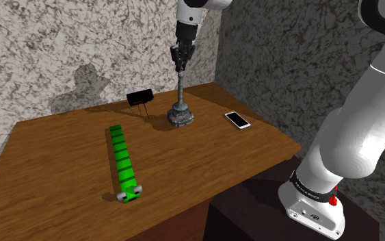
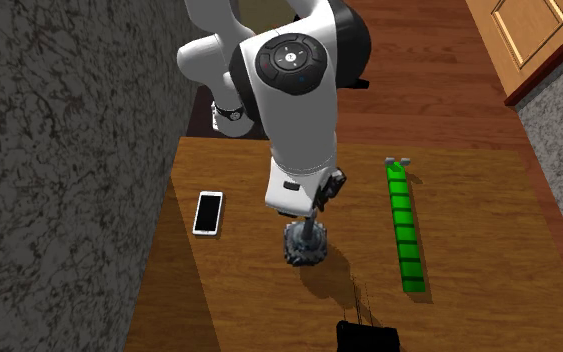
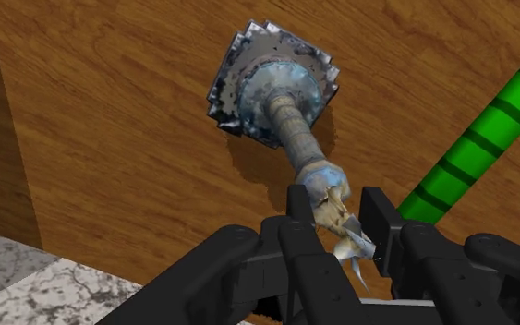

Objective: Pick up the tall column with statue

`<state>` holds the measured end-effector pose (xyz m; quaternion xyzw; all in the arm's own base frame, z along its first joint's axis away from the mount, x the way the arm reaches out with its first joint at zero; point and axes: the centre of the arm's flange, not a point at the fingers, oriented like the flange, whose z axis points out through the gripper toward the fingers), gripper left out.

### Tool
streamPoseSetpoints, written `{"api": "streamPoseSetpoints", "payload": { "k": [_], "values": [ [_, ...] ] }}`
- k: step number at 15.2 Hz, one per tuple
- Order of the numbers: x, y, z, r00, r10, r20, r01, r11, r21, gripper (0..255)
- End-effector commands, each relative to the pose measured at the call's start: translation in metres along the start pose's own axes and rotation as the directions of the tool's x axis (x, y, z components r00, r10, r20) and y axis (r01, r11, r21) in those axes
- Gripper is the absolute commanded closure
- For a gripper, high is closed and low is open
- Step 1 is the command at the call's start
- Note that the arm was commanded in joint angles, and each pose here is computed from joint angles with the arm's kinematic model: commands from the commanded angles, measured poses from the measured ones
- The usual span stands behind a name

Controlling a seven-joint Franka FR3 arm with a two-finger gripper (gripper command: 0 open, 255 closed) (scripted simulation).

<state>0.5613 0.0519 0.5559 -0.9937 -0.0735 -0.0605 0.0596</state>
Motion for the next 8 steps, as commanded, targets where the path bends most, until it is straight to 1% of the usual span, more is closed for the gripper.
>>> {"api": "streamPoseSetpoints", "payload": {
  "k": [1, 6, 8],
  "values": [
    [0.001, -0.002, -0.011, 1.0, 0.0, 0.0, 0.0, 1.0, 0.0, 255],
    [0.005, -0.005, -0.037, 1.0, 0.0, 0.0, 0.0, 1.0, 0.0, 255],
    [0.005, -0.005, -0.037, 1.0, 0.0, 0.0, 0.0, 1.0, 0.0, 255]
  ]
}}
